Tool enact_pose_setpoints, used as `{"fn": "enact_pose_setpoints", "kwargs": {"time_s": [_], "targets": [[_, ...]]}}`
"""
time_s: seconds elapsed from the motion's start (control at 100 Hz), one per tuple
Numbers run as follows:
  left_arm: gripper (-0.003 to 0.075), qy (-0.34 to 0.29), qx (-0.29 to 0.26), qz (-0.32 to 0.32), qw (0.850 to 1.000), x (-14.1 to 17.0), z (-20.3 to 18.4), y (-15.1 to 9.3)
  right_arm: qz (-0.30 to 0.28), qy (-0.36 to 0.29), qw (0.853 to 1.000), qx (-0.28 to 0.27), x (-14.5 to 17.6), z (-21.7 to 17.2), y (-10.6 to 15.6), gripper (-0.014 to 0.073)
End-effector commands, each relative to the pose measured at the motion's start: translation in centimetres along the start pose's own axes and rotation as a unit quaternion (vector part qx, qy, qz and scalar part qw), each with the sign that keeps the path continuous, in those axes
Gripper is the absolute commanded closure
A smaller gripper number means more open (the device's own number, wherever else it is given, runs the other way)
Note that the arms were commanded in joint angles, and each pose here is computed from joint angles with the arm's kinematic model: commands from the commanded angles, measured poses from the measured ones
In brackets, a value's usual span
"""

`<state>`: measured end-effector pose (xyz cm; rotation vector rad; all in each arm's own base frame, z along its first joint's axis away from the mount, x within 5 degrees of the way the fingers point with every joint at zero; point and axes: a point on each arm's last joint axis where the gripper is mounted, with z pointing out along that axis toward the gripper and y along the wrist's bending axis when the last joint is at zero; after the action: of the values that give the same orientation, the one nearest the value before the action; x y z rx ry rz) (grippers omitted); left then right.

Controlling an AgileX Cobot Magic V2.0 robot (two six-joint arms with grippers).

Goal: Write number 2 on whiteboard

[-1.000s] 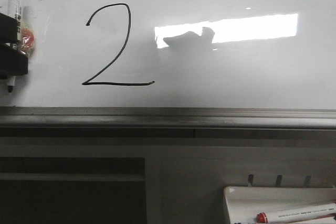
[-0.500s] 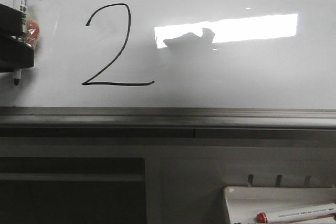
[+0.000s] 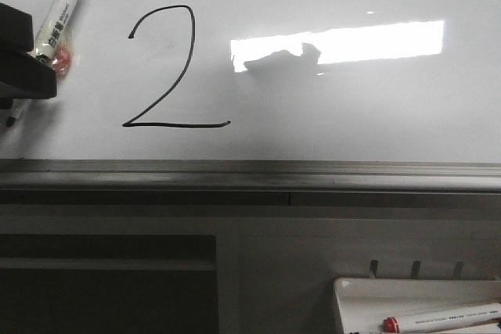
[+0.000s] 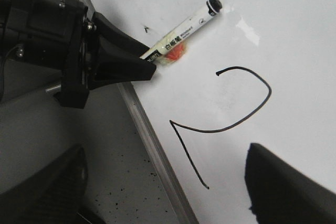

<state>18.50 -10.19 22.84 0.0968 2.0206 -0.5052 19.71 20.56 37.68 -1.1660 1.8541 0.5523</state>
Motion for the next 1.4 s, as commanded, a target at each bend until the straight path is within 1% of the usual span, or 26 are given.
{"fn": "enact_pose_setpoints", "kwargs": {"time_s": [0.0, 0.12, 0.21, 0.28, 0.37, 0.41, 0.43, 0.45, 0.49, 0.5, 0.54, 0.55, 0.56, 0.59, 0.68, 0.75, 0.81, 0.84, 0.88, 0.89, 0.95, 0.96, 1.05, 1.12, 1.23, 1.39], "targets": [[0.0453, -0.06, 0.011, -0.006, 0.998, -1.9, -0.3, -0.6, -0.005, -0.051, 0.998, 0.022, -1.6, -1.8, -0.3, 0.005], [0.0453, -0.078, 0.024, 0.009, 0.997, -2.5, -1.3, -0.8, -0.005, -0.052, 0.998, 0.022, -1.6, -2.2, -0.2, 0.0063], [0.0453, -0.103, 0.038, 0.024, 0.994, -3.2, -2.5, -1.1, -0.005, -0.058, 0.998, 0.028, -1.7, -3.0, -0.3, 0.0144], [0.0455, -0.115, 0.047, 0.022, 0.992, -3.6, -3.6, -1.2, -0.004, -0.062, 0.997, 0.034, -1.6, -3.7, -0.4, 0.0275], [0.0475, -0.12, 0.06, 0.023, 0.991, -3.9, -5.1, -1.4, -0.002, -0.068, 0.997, 0.043, -1.1, -4.9, -0.4, 0.0526], [0.0505, -0.125, 0.065, 0.027, 0.99, -4.0, -5.8, -1.5, -0.003, -0.074, 0.996, 0.047, -0.8, -5.6, -0.2, 0.064], [0.0526, -0.132, 0.069, 0.03, 0.988, -4.1, -6.2, -1.5, -0.003, -0.077, 0.996, 0.049, -0.6, -5.9, -0.1, 0.0673], [0.0543, -0.137, 0.072, 0.032, 0.987, -4.2, -6.6, -1.5, -0.003, -0.081, 0.995, 0.051, -0.4, -6.2, 0.1, 0.0667], [0.0613, -0.152, 0.079, 0.037, 0.984, -4.5, -7.6, -1.6, -0.003, -0.085, 0.995, 0.055, 0.2, -6.6, 0.4, 0.0663], [0.0613, -0.155, 0.081, 0.04, 0.984, -4.5, -7.8, -1.6, -0.004, -0.091, 0.994, 0.058, 0.2, -6.9, 0.5, 0.0663], [0.0687, -0.175, 0.087, 0.046, 0.98, -4.8, -8.8, -1.6, -0.004, -0.101, 0.993, 0.065, 0.9, -7.6, 0.8, 0.0663], [0.0687, -0.178, 0.088, 0.049, 0.979, -4.8, -8.9, -1.6, -0.004, -0.105, 0.992, 0.068, 1.0, -7.7, 0.8, 0.0663], [0.0718, -0.185, 0.091, 0.05, 0.977, -4.9, -9.3, -1.6, -0.003, -0.104, 0.992, 0.069, 1.3, -7.7, 0.9, 0.0663], [0.074, -0.201, 0.095, 0.057, 0.973, -5.1, -10.1, -1.7, -0.003, -0.117, 0.99, 0.077, 1.8, -8.5, 1.2, 0.0663], [0.0741, -0.242, 0.106, 0.088, 0.96, -5.3, -12.4, -1.6, -0.002, -0.152, 0.983, 0.104, 3.9, -9.9, 2.0, 0.0663], [0.0741, -0.259, 0.109, 0.114, 0.953, -5.1, -13.9, -1.5, -0.002, -0.18, 0.976, 0.125, 5.8, -11.1, 2.6, 0.0663], [0.0741, -0.259, 0.109, 0.13, 0.951, -4.8, -14.9, -1.4, -0.003, -0.21, 0.967, 0.145, 7.3, -12.3, 3.2, 0.0663], [0.0741, -0.261, 0.11, 0.135, 0.95, -4.6, -15.4, -1.3, -0.002, -0.213, 0.966, 0.15, 8.3, -12.2, 3.4, 0.0663], [0.0741, -0.256, 0.108, 0.144, 0.95, -4.3, -15.9, -1.1, -0.004, -0.236, 0.958, 0.161, 9.3, -13.2, 3.9, 0.0663], [0.0741, -0.258, 0.108, 0.146, 0.949, -4.3, -16.1, -1.1, -0.002, -0.229, 0.96, 0.16, 9.7, -12.8, 3.9, 0.0663], [0.0741, -0.253, 0.101, 0.167, 0.948, -3.8, -16.7, -0.9, -0.005, -0.251, 0.953, 0.168, 11.4, -13.8, 4.6, 0.0663], [0.0741, -0.255, 0.101, 0.17, 0.947, -3.8, -16.8, -0.8, -0.001, -0.245, 0.955, 0.167, 11.8, -13.4, 4.6, 0.0663], [0.0741, -0.263, 0.087, 0.206, 0.939, -3.5, -17.6, -0.5, 0.01, -0.266, 0.95, 0.165, 14.2, -14.0, 5.6, 0.0663], [0.0741, -0.275, 0.087, 0.208, 0.935, -3.4, -18.1, -0.5, 0.024, -0.276, 0.947, 0.159, 15.6, -14.1, 6.0, 0.0663], [0.0741, -0.277, 0.088, 0.207, 0.934, -3.4, -18.2, -0.4, 0.021, -0.288, 0.944, 0.161, 17.2, -14.2, 6.6, 0.0664], [0.0741, -0.273, 0.087, 0.208, 0.935, -3.3, -18.1, -0.4, 0.023, -0.276, 0.948, 0.159, 18.5, -13.5, 6.7, 0.0666]]}}
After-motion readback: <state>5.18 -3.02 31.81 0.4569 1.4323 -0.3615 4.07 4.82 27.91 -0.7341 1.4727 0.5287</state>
